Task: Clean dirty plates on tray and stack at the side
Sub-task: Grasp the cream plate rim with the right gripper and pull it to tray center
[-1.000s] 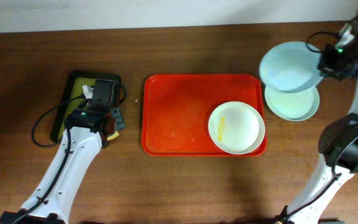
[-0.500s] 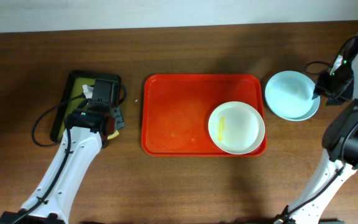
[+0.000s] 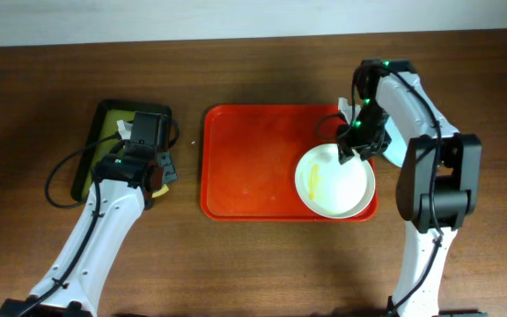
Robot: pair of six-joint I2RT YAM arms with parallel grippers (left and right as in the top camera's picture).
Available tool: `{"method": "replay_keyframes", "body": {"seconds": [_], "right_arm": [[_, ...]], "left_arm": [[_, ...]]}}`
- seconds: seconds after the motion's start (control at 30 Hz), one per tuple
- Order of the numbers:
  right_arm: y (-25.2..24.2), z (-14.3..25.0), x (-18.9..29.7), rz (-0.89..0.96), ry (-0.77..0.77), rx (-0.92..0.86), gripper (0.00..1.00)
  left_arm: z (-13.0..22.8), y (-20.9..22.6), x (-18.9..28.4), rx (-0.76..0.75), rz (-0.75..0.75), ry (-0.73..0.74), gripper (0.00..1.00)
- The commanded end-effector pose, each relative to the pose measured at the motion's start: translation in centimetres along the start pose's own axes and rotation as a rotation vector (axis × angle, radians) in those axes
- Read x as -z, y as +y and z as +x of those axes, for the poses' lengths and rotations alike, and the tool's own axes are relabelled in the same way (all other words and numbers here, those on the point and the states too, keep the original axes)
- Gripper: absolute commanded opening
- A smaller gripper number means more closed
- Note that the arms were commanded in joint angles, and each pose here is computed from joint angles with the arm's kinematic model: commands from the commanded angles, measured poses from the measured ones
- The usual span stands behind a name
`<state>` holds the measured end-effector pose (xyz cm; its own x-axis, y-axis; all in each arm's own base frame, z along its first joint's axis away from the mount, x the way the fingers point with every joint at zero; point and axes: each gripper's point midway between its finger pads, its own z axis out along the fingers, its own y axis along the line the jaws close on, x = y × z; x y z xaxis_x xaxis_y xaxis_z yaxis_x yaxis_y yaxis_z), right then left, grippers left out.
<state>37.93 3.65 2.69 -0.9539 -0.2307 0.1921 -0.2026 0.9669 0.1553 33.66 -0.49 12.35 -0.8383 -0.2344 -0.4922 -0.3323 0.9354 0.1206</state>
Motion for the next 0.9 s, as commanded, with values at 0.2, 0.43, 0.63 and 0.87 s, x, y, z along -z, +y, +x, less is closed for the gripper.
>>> {"method": "replay_keyframes", "body": {"seconds": [0.2, 0.43, 0.63, 0.87], "right_arm": [[0.8, -1.9, 5.6, 0.091, -0.110, 0.046, 0.55], [-1.7, -2.4, 1.1, 0.100, -0.110, 0.022, 0.57], [-0.4, -0.3, -1.5, 0.009, -0.032, 0.014, 0.57], [2.5, 0.8, -2.0, 0.134, 0.039, -0.167, 0.58]], "left_arm": [[-0.5, -0.1, 0.4, 0.005, 0.020, -0.020, 0.00], [-0.5, -0.1, 0.4, 0.007, 0.021, -0.023, 0.00], [-0.5, -0.3, 0.4, 0.006, 0.032, -0.019, 0.00], [-0.3, -0.2, 0.4, 0.004, 0.029, -0.013, 0.00]]}}
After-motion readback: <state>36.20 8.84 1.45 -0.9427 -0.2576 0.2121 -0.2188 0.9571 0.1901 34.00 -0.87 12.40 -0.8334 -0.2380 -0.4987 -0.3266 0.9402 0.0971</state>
